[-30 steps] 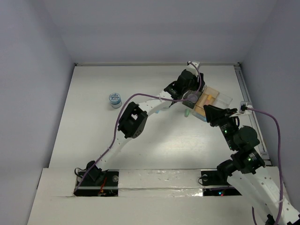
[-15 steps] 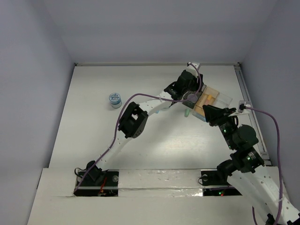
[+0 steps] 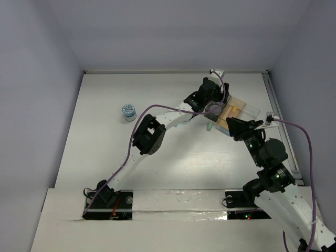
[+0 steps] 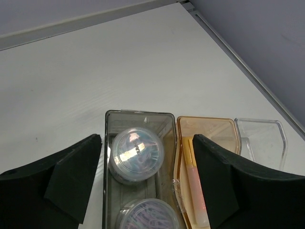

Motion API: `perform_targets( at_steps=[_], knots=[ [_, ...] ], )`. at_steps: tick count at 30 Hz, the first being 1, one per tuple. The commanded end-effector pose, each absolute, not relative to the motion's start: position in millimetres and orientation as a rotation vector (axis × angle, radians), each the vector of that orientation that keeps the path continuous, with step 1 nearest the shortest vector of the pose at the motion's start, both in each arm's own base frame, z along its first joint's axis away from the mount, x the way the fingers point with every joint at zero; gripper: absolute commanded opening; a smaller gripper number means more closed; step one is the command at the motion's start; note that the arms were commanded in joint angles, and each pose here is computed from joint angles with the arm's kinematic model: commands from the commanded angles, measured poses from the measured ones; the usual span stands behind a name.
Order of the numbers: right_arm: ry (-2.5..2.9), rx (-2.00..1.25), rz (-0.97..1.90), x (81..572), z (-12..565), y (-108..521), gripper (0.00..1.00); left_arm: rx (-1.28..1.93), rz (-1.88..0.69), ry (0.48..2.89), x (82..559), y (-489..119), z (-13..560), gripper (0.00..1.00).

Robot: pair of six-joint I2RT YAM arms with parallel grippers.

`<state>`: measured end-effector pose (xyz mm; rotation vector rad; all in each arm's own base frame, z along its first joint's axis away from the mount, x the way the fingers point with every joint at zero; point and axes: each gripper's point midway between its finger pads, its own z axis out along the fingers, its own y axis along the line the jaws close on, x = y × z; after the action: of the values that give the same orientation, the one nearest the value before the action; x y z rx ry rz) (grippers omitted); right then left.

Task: Sort the stationery into containers
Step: Place the stationery in the storage box.

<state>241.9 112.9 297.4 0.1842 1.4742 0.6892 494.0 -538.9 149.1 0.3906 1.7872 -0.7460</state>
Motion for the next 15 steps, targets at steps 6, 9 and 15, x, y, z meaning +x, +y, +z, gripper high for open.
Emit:
perform_targets(
  at_steps=[6,9,15],
  knots=[
    [1.433,0.186,0.7,243.9,306.6,113.8,0.35,0.368,-0.795,1.611,482.5,-526.5,256.5,0.78],
    [1.445,0.181,0.698,245.6,303.5,115.6,0.35,0.375,-0.775,1.615,474.4,-514.8,260.3,0.75],
    [1.484,0.129,0.716,248.4,299.5,126.9,0.33,0.321,-0.628,1.648,440.1,-441.6,261.3,0.63]
  ],
)
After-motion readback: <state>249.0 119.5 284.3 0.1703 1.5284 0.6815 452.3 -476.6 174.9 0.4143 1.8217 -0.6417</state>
